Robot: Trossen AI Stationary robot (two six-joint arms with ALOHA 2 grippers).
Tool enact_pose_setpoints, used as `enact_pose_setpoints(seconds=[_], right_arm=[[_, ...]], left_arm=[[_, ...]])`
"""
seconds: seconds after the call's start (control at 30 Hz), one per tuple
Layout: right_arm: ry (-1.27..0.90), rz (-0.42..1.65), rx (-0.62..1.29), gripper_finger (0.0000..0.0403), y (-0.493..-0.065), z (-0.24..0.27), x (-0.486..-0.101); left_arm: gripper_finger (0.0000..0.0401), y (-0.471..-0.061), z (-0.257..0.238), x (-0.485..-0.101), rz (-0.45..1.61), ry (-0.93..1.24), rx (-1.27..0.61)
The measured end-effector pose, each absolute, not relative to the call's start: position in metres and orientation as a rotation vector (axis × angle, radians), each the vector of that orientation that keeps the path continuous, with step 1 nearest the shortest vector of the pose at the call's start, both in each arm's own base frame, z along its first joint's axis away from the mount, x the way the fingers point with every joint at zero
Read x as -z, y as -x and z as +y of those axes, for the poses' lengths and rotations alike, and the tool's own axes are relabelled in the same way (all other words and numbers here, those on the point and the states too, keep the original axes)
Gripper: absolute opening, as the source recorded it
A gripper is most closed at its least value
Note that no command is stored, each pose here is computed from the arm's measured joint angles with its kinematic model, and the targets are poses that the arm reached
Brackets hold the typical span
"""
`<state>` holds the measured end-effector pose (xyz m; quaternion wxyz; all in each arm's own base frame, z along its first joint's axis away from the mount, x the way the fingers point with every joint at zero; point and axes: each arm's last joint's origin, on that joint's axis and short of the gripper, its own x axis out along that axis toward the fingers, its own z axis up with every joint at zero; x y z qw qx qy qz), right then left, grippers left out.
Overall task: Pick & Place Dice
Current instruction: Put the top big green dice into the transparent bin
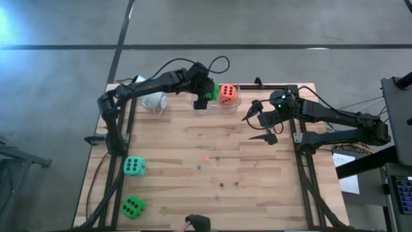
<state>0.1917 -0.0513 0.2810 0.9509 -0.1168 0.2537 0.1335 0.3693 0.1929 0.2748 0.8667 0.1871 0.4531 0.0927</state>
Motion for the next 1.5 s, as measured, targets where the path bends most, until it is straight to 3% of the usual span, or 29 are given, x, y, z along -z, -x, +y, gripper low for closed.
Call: enact_pose_setpoints(seconds=[0.93,1.2,1.5], right_arm=[[0.238,0.516,-0.272,0.0400,-0.192,-0.051,-0.281],[0.237,0.516,-0.272,0.0400,-0.192,-0.051,-0.281],[0.237,0.516,-0.272,0.0400,-0.192,-0.051,-0.281]], left_arm=[[0.0365,-0.380,0.234,-0.202,1.065,-0.286,-0.221],[0.0366,-0.383,0.235,-0.198,1.052,-0.283,-0.208],[0.0395,-0.383,0.235,-0.198,1.054,-0.322,-0.187]])
